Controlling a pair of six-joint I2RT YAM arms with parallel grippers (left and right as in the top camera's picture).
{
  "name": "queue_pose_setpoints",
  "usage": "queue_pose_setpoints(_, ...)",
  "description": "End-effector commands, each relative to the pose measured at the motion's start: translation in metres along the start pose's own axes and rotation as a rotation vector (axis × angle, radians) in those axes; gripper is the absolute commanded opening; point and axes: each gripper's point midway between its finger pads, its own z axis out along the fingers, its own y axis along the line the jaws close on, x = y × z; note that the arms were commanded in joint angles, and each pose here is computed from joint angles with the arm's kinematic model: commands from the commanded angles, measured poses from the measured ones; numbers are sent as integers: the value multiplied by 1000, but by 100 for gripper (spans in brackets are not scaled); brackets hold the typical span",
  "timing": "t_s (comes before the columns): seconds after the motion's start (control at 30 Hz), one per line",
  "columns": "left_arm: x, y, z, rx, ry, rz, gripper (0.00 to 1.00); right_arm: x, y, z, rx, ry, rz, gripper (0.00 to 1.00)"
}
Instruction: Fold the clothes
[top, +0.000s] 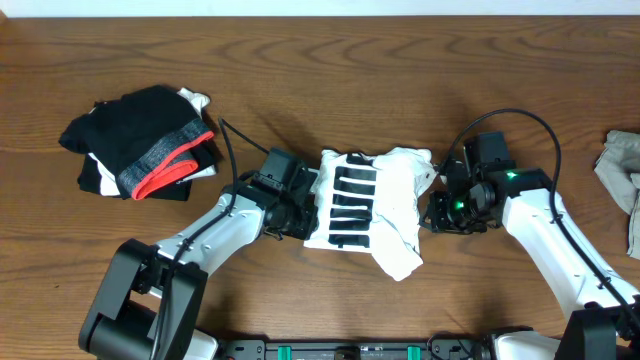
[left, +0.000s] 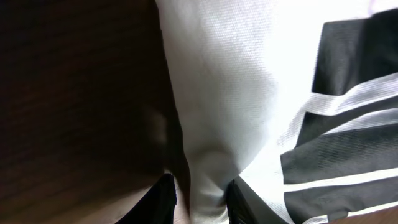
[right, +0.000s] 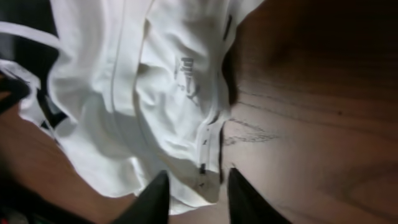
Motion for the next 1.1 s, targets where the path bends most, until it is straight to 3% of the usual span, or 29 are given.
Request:
queue_pose_setpoints(0.0,2,3,0,-13,5,6,30,-7,-19,-3,82,-35,31,36)
queue_pose_setpoints(0.23,-48,-21,-45,9,-150,64,50,-51,1,-12,-107,-198,41,34)
queue_pose_setpoints(0.4,-79,-18,-65,-65,-262,89,60,-69,7,-6,-133,-243,80,31)
queue_pose_setpoints(0.73,-88,-10,-48,-79,-266,92,62,-77,7,41,-196,-153,185,26)
queue_pose_setpoints(0.97,-79,-1,-29,-88,-206,72,61,-110,16,34,-245,-280,163,23)
queue_pose_setpoints(1.07,-77,0,-26,-90,-197,69,61,-116,16,32,-249,-308,151,13)
